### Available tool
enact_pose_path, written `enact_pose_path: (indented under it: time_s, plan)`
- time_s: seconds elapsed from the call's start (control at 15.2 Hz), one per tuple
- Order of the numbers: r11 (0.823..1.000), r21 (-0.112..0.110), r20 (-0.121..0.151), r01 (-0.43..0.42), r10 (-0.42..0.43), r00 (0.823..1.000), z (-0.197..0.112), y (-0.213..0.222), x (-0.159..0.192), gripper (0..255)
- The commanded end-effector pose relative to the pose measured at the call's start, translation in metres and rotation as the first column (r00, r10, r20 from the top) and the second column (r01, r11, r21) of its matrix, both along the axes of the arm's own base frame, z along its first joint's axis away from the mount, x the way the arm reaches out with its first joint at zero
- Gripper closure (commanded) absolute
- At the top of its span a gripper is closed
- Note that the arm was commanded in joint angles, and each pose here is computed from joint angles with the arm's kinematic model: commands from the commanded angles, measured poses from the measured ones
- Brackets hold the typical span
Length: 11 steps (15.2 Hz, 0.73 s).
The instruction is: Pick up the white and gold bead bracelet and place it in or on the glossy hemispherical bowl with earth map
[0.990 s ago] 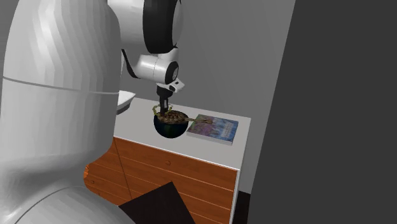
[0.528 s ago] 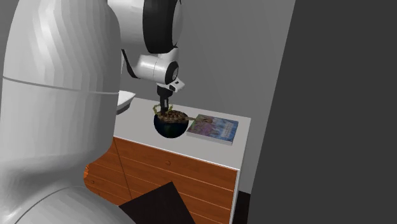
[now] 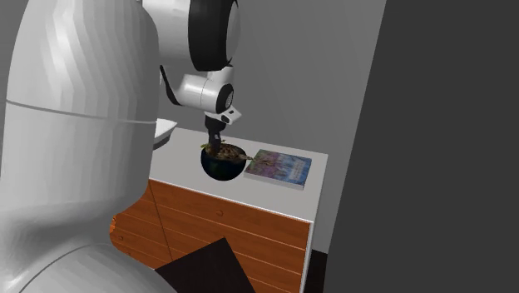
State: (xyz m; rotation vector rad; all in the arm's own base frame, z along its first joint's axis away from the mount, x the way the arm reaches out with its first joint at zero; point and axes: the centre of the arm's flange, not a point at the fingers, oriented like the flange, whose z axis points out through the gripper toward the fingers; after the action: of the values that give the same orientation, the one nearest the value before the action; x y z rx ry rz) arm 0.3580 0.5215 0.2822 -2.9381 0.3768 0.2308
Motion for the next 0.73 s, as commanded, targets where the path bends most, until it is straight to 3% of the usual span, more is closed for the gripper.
enact_pose_path:
  time_s: [0.0, 0.13, 0.66]
  plan:
    - [1.0, -0.005, -0.003, 0.002, -0.002, 1.0, 0.015, -0.005, 0.005, 0]
    - [1.0, -0.005, -0.003, 0.002, -0.002, 1.0, 0.038, -0.009, 0.008, 0]
    - [1.0, -0.005, -0.003, 0.002, -0.002, 1.0, 0.038, -0.009, 0.008, 0]
